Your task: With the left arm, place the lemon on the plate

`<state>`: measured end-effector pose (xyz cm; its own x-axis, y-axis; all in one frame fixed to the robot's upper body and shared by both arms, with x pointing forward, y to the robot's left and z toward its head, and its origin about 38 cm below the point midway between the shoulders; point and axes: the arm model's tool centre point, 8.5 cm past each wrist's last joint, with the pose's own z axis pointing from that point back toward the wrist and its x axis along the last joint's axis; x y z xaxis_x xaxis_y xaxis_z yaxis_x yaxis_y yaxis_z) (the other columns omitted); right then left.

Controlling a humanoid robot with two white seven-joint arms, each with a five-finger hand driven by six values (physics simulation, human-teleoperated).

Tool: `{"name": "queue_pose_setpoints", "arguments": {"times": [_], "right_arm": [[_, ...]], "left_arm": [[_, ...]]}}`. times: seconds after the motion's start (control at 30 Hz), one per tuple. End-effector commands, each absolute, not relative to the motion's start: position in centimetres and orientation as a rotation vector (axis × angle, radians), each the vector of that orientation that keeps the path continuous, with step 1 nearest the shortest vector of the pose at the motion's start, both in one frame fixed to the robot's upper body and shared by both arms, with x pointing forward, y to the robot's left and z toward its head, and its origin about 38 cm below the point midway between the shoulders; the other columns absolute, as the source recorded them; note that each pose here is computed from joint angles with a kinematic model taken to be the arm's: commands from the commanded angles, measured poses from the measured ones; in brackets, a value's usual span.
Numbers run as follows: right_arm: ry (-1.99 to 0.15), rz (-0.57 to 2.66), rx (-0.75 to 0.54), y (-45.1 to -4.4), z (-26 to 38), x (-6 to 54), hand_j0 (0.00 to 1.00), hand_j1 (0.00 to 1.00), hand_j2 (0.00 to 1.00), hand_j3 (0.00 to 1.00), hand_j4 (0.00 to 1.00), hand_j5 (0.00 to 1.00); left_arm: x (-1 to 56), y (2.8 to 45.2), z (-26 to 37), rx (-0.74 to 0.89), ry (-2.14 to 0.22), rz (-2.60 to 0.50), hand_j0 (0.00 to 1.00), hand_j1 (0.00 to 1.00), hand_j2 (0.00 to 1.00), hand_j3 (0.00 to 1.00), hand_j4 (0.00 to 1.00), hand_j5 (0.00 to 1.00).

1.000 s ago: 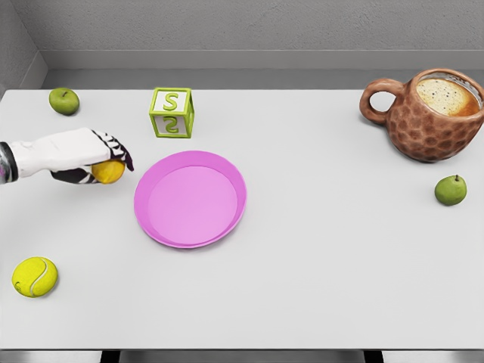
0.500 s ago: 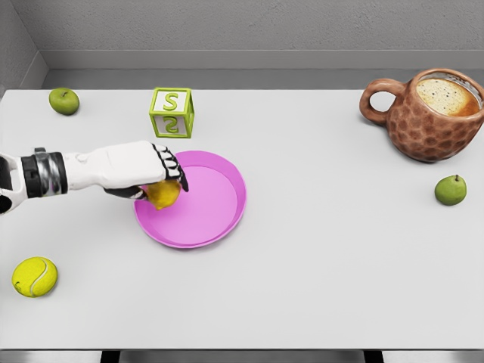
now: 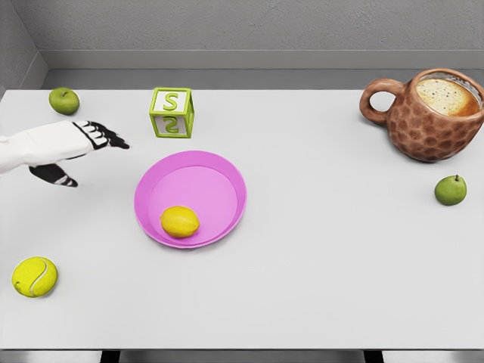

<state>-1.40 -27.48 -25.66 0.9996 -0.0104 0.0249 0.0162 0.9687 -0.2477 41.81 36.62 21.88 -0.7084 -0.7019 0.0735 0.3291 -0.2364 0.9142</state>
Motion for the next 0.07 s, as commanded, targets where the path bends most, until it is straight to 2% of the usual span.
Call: {"name": "queue_pose_setpoints", "arguments": {"times": [0.0, 0.03], "right_arm": [[-0.024, -0.014, -0.251, -27.48, -25.66, -1.4, 1.0, 1.0, 1.0, 1.0, 1.0, 1.0], [-0.024, -0.014, -0.251, -27.48, -25.66, -1.4, 1.0, 1.0, 1.0, 1.0, 1.0, 1.0]], "left_arm": [[42.1, 38.6, 21.71, 0.476, -1.322, -1.937, 1.0, 1.0, 1.0, 1.0, 1.0, 1.0], [42.08, 38.51, 21.76, 0.475, -1.325, -1.938, 1.0, 1.0, 1.0, 1.0, 1.0, 1.0]]}}
